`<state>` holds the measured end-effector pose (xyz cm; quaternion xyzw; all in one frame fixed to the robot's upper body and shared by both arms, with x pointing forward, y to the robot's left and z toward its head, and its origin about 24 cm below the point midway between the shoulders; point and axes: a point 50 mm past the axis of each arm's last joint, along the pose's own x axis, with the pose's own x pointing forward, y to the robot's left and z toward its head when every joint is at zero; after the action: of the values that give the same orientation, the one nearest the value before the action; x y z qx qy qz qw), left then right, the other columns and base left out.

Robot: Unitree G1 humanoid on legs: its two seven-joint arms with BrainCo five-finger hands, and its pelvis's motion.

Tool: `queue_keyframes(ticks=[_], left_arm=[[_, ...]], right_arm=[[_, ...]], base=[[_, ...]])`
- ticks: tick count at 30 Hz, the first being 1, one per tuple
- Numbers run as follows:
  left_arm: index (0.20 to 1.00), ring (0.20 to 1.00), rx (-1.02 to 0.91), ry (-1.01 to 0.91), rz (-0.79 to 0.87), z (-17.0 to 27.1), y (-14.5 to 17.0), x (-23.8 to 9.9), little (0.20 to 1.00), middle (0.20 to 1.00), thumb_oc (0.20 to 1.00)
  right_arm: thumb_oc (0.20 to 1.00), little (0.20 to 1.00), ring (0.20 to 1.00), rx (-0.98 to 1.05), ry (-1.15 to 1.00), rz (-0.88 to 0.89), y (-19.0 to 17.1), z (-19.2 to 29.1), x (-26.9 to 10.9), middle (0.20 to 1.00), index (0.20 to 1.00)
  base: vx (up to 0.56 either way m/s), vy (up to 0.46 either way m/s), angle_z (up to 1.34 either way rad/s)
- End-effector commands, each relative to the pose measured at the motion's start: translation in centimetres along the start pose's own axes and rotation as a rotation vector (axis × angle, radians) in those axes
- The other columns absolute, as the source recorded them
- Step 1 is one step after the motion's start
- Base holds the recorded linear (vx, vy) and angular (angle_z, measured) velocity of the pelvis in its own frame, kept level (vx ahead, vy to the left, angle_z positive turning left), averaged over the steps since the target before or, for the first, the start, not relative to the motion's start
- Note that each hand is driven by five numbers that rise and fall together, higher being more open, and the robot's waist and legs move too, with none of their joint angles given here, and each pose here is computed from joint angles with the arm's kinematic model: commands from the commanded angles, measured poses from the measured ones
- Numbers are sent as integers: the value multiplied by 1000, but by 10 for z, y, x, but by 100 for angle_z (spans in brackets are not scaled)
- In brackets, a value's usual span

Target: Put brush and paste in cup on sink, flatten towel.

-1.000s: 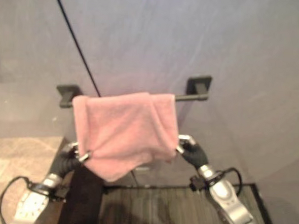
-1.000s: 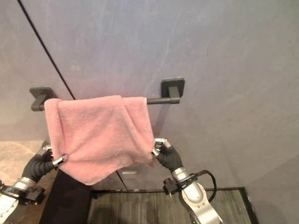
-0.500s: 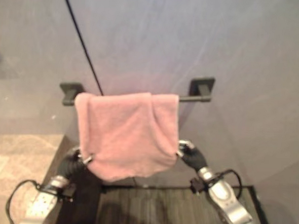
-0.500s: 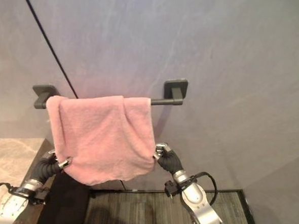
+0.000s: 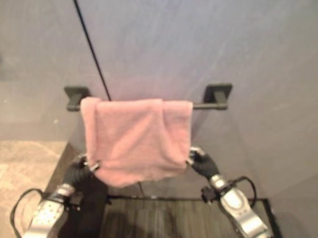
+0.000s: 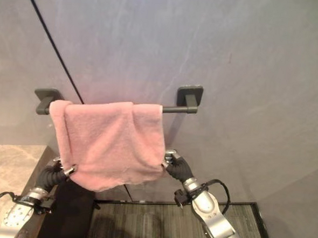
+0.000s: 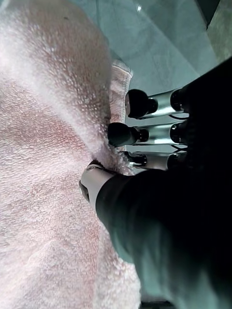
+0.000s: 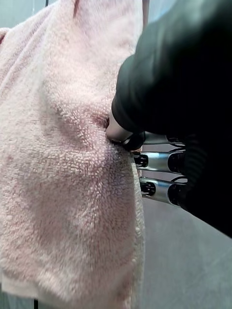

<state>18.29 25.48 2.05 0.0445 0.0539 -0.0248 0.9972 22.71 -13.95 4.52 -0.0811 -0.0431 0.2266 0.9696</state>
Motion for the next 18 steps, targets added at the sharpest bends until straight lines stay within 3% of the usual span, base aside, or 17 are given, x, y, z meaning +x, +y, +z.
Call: queue_keyframes(ticks=[1, 9, 10, 11, 12, 18], left_arm=[[200, 200, 93, -32, 31, 10, 18, 8, 200, 200, 200], [200, 200, 99, 4, 38, 2, 18, 8, 200, 200, 200], [200, 200, 99, 4, 39, 2, 18, 8, 200, 200, 200], [586, 586, 99, 7, 41, 1, 18, 8, 586, 586, 586], [1000, 1000, 111, 21, 62, -2, 19, 9, 1000, 1000, 1000], [1000, 1000, 116, 42, 93, -7, 21, 11, 1000, 1000, 1000]], right_arm=[[200, 200, 200, -27, -108, 24, 7, 16, 17, 200, 200], [200, 200, 200, -26, -63, 42, 10, 7, 19, 200, 200], [278, 278, 278, -26, -63, 42, 10, 7, 19, 278, 278], [705, 705, 705, -23, -57, 44, 11, 5, 19, 705, 705], [1000, 1000, 1000, -29, -42, 36, 10, 3, 20, 1000, 1000], [1000, 1000, 1000, -60, -42, 39, 10, 4, 25, 1000, 1000]], base=[[44, 7, -1], [5, 1, 0], [0, 0, 0], [0, 0, 0], [0, 0, 0], [-20, -7, 0]])
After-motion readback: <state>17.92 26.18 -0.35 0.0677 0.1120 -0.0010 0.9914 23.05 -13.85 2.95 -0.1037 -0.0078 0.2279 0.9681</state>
